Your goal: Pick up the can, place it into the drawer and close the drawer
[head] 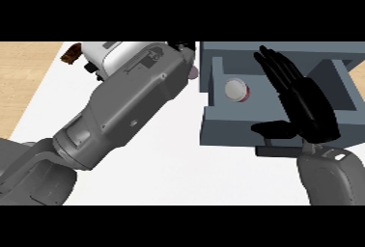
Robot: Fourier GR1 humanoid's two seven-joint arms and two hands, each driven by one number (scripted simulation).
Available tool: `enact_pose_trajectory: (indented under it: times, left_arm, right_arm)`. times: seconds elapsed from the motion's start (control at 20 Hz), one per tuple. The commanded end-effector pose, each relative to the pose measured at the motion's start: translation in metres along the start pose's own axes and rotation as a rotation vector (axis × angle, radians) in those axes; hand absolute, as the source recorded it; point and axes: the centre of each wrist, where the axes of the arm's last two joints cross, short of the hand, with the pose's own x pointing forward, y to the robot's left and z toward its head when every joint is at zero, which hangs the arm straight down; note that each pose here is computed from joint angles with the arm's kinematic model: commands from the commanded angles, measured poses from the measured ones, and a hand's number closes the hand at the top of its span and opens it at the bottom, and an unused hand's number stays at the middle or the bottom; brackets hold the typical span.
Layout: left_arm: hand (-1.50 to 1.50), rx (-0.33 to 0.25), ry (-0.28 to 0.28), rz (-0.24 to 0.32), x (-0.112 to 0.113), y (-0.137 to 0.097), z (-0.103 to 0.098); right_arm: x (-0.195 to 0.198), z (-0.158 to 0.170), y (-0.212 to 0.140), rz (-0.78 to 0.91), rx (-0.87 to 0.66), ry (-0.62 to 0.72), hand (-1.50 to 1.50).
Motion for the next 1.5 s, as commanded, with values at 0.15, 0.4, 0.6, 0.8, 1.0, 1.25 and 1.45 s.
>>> enact_pose_trajectory:
  times: [0.15, 0.4, 0.6, 0.8, 1.0, 1.25, 1.45]
  left_arm:
    - [-1.5, 0.014, -0.006, -0.022, -0.002, 0.029, -0.001]
    - [-1.5, 0.048, 0.0, -0.011, 0.015, 0.043, -0.001]
    - [-1.5, 0.049, 0.003, -0.014, 0.023, 0.069, -0.008]
    - [-1.5, 0.059, -0.004, -0.041, 0.004, 0.081, 0.0]
    - [-1.5, 0.043, -0.005, -0.027, 0.036, 0.087, -0.002]
    - [-1.5, 0.054, -0.012, 0.001, 0.03, 0.083, 0.0]
    - [-1.5, 0.055, -0.019, -0.001, 0.029, 0.083, 0.005]
  right_arm:
    - [-0.025, -0.034, 0.045, 0.162, 0.061, 0.03, -1.5]
    - [-0.031, -0.043, 0.084, 0.208, 0.091, 0.068, -1.5]
    - [-0.042, -0.053, 0.104, 0.264, 0.085, 0.098, -1.5]
    - [-0.064, -0.066, 0.101, 0.308, 0.05, 0.124, -1.5]
    - [-0.071, -0.067, 0.113, 0.318, 0.002, 0.129, -1.5]
    - [-0.078, -0.067, 0.123, 0.335, -0.051, 0.138, -1.5]
    - [-0.074, -0.094, 0.104, 0.355, -0.071, 0.144, -1.5]
